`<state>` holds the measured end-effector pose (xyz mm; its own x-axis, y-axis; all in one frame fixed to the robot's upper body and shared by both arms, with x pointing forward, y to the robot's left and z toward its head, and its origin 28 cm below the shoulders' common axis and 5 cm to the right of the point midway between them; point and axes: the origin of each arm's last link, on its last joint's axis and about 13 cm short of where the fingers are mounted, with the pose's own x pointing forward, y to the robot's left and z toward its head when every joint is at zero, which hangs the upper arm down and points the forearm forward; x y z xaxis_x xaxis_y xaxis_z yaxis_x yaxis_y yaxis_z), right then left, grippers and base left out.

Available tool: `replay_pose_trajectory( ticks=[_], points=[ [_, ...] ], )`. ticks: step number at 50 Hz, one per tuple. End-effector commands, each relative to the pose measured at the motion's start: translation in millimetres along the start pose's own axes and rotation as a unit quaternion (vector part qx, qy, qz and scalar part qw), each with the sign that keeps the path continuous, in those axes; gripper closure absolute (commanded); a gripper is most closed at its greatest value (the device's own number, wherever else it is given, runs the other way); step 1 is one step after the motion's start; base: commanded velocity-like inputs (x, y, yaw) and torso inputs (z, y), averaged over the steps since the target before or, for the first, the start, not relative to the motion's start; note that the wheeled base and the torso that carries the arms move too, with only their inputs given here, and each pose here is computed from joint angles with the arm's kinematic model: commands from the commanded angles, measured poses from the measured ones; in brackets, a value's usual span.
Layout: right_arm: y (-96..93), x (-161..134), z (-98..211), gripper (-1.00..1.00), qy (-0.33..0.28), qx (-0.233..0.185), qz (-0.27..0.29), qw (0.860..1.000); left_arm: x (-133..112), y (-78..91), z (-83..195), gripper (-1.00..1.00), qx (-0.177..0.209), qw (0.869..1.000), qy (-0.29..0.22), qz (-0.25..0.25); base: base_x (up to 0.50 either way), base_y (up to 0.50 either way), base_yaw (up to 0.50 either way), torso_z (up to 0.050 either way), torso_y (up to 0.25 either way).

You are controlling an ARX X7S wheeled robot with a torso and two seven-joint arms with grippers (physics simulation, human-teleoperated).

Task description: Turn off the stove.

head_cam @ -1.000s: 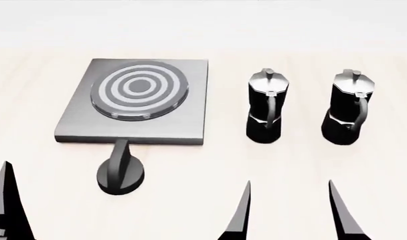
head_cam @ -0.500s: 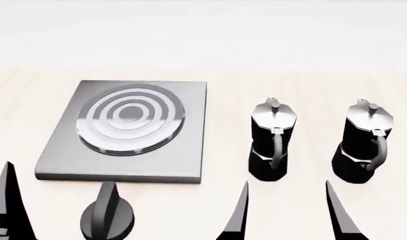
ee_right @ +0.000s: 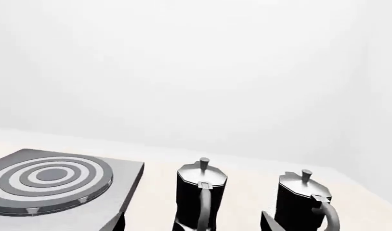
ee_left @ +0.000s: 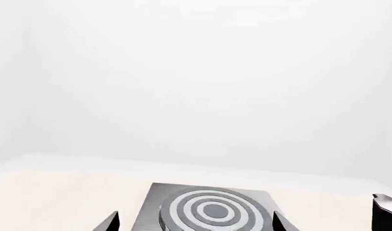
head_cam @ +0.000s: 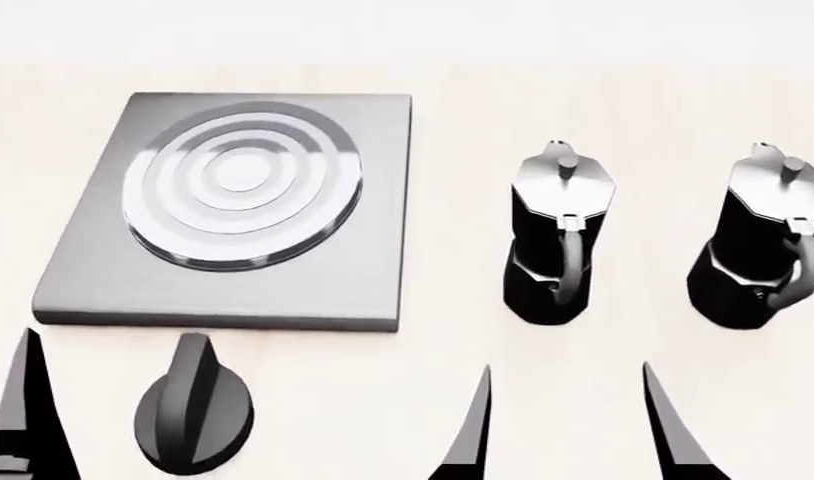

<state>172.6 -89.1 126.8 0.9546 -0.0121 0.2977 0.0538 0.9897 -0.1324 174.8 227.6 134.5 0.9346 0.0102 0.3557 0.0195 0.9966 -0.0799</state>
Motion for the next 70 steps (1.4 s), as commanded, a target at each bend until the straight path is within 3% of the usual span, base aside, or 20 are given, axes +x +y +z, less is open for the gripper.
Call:
replay_pose_trajectory(
  ticks=[1,18,39,47,70],
  points=[
    [0.5,0,-1,-1.0,0.002,0.001,0.002,1.0,0,-0.1,0,-1.0,0.001,1.0,0.002,0.0,0.0,0.0,0.0,-0.007,-0.25],
    [0.6,0,-2,-1.0,0.002,0.003,0.002,1.0,-1,-0.7,0,-1.0,-0.002,1.0,0.004,-0.003,0.0,0.0,0.0,-0.005,-0.234],
    [0.5,0,-4,-1.0,0.005,0.004,0.003,1.0,-5,-4.2,-4,-1.0,-0.007,0.999,0.029,-0.012,0.0,0.0,0.0,0.0,-0.005],
    [1.4,0,-5,-1.0,0.007,0.005,0.005,1.0,-6,-17.5,11,-1.0,-0.03,0.999,0.023,-0.037,0.0,0.0,0.0,0.0,0.0],
    [0.8,0,-6,-1.0,0.008,0.008,0.005,1.0,6,-46.2,17,-1.0,-0.055,0.998,0.014,-0.036,0.0,0.0,0.0,0.0,0.0]
  ],
)
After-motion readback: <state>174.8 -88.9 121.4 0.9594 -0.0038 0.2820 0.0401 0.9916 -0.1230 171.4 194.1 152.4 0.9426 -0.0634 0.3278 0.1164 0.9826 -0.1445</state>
